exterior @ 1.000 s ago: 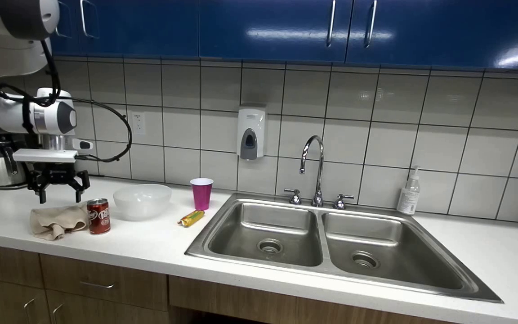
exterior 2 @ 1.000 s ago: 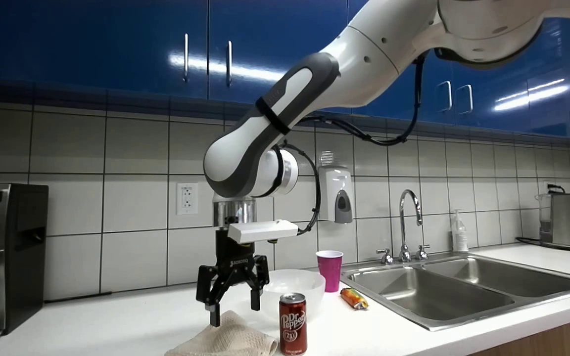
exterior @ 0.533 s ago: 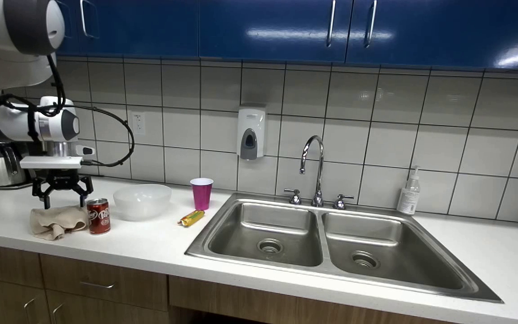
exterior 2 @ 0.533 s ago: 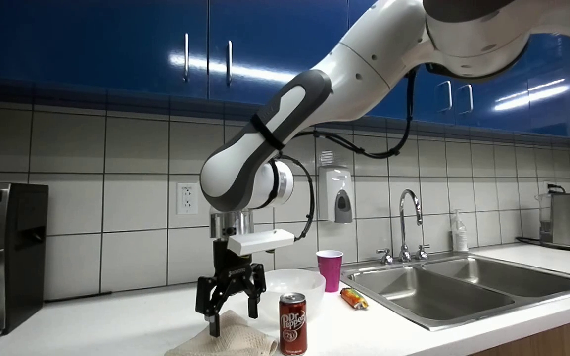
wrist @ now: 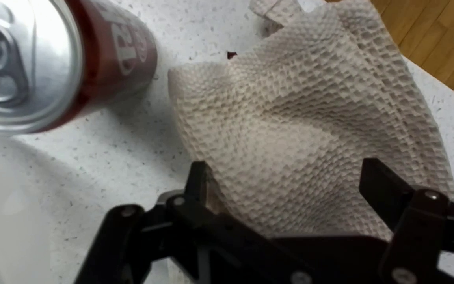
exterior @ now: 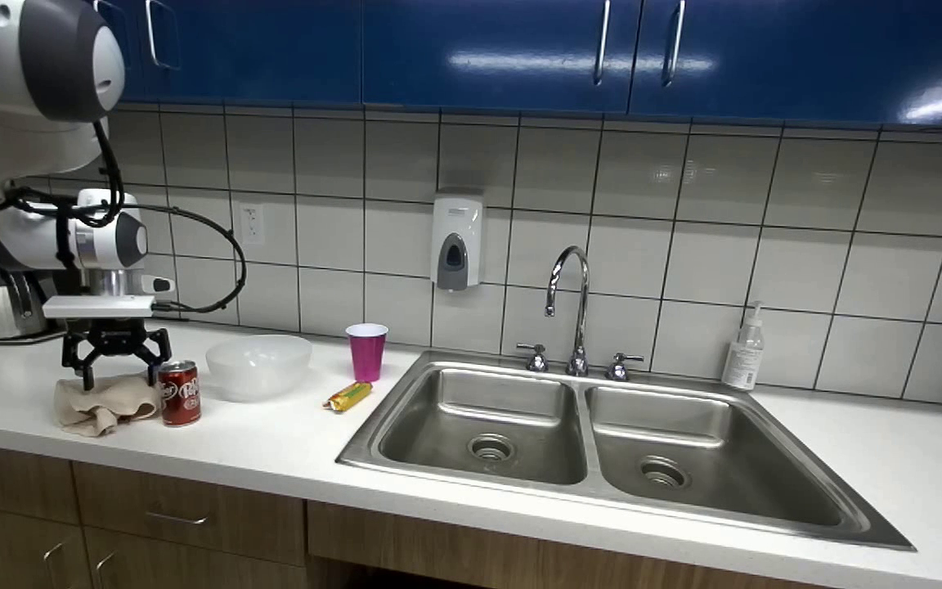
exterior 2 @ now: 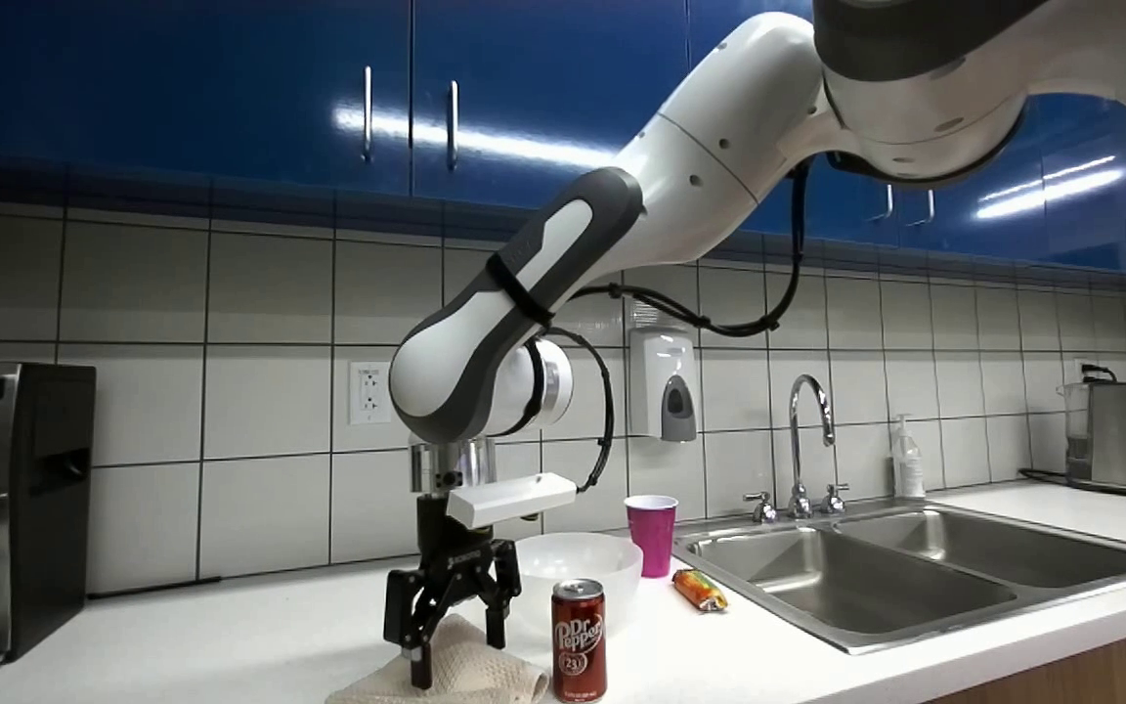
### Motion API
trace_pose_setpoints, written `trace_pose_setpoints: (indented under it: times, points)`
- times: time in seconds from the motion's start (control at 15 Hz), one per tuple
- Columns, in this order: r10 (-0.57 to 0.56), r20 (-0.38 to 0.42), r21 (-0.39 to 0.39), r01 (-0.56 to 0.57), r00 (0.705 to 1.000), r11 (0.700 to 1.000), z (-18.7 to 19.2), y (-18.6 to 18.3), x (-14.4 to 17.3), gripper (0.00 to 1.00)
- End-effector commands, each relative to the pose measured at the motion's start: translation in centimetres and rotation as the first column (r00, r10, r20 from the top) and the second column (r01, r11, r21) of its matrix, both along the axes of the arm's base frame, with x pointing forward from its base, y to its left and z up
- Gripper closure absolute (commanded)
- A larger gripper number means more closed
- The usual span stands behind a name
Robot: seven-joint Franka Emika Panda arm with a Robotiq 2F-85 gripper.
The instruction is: Put the towel in the bowl
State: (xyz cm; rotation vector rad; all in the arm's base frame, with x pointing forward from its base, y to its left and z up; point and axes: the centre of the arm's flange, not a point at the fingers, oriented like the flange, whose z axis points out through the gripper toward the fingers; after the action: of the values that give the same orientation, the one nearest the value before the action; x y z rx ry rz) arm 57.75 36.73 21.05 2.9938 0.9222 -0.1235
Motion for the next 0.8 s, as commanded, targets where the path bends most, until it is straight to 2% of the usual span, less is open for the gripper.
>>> trace_pose_setpoints:
  times: [0.0, 0.73]
  points:
    - [0.03, -0.006, -0.015, -0.03, 1.0, 0.999, -0.21, 0.45, 0.79, 0.0]
    - [0.029, -0.023, -0.013, -0.029, 0.999, 0.999, -1.06, 0.35, 0.68, 0.0]
